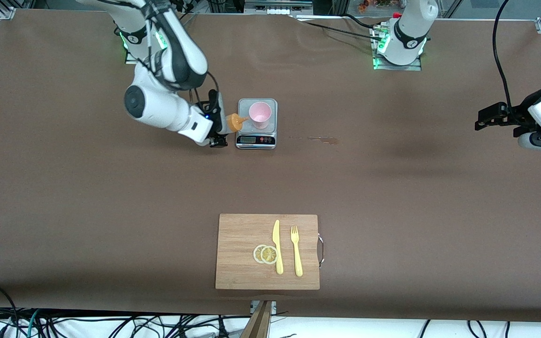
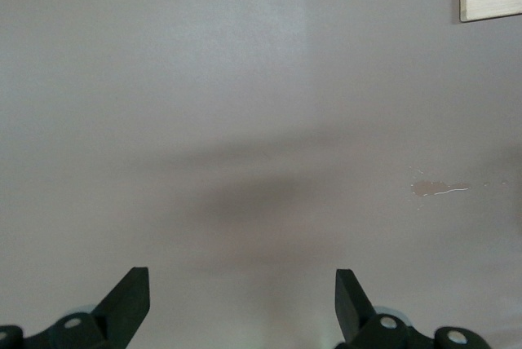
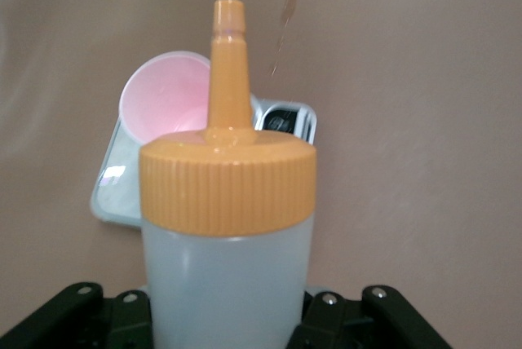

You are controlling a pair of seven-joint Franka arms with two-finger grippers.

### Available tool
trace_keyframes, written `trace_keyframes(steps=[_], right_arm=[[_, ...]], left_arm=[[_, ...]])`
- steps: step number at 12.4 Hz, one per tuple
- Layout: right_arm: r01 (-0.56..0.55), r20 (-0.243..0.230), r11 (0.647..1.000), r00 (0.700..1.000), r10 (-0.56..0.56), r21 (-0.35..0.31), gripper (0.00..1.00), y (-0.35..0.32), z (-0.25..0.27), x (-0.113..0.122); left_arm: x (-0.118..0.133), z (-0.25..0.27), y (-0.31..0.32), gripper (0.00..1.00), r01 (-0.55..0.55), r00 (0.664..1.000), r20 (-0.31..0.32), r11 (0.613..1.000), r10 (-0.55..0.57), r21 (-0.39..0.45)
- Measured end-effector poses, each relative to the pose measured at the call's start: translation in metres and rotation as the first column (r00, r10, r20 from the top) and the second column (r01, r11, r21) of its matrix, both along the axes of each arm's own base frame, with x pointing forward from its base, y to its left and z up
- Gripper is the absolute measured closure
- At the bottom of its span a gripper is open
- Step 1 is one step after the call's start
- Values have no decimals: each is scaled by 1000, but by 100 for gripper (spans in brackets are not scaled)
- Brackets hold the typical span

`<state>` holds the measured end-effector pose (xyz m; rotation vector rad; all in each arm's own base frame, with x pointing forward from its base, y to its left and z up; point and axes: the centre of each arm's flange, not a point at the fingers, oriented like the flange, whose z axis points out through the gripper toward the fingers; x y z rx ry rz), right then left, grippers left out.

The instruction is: Add sauce to pink cup with both arms

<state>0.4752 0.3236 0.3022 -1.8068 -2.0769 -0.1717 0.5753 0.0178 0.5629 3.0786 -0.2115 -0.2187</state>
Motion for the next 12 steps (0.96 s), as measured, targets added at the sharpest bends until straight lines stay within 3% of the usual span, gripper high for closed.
trace_keyframes(steps=[2,7,12], right_arm=[[36,20,988,999,-33,-149,79,18,7,-18],[107,97,920,992,-75,-378,79,58,2,-62],[120,146,852,988,-52,-510,79,72,-4,-88]], left_arm=[[1,3,-7,0,13,1000,3,1000,-13,-1],[4,7,-7,0,13,1000,12,1000,-13,1],[11,7,-10,0,17,1000,8,1000,-17,3]])
